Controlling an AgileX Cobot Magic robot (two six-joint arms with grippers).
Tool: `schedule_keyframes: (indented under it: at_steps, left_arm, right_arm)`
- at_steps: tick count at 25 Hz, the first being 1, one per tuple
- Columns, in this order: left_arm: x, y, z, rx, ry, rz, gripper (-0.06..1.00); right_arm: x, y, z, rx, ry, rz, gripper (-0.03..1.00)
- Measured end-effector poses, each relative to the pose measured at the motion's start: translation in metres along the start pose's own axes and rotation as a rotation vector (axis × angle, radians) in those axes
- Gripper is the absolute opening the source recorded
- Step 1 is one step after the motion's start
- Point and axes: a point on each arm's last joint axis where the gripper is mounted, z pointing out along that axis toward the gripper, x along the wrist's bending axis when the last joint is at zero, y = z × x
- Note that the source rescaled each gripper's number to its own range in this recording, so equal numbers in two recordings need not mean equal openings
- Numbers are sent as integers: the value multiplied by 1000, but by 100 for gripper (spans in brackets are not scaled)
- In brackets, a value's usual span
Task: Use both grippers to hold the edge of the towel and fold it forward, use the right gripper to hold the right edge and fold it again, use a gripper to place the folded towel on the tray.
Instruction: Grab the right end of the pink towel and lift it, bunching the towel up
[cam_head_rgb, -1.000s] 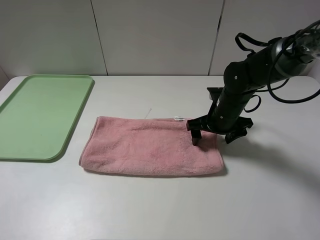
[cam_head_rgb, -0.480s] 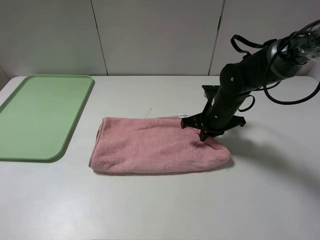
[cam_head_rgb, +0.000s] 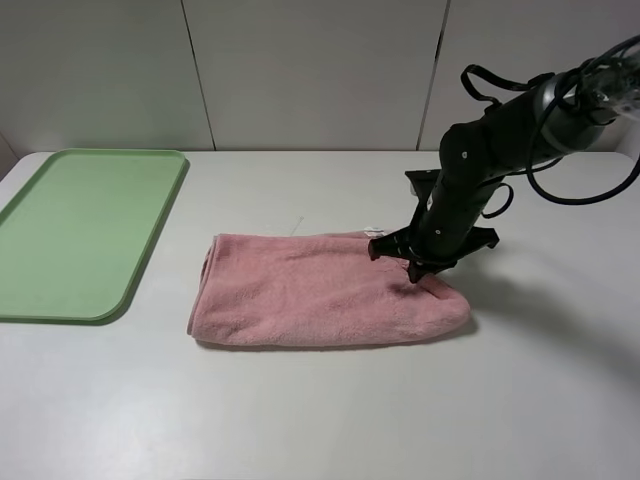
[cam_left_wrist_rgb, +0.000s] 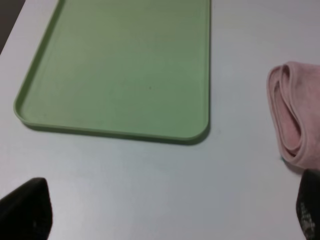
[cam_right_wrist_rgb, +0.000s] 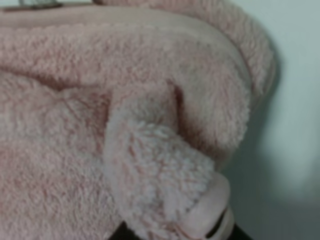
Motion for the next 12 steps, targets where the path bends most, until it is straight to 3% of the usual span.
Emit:
schedule_keyframes:
  at_steps: [5, 12]
  left_arm:
    - [0, 0, 0, 0, 0, 0, 98]
    - [0, 0, 0, 0, 0, 0, 98]
  right_arm:
    - [-7, -5, -15, 76, -69, -57, 6]
    - [-11, 8, -61, 10, -118, -102, 6]
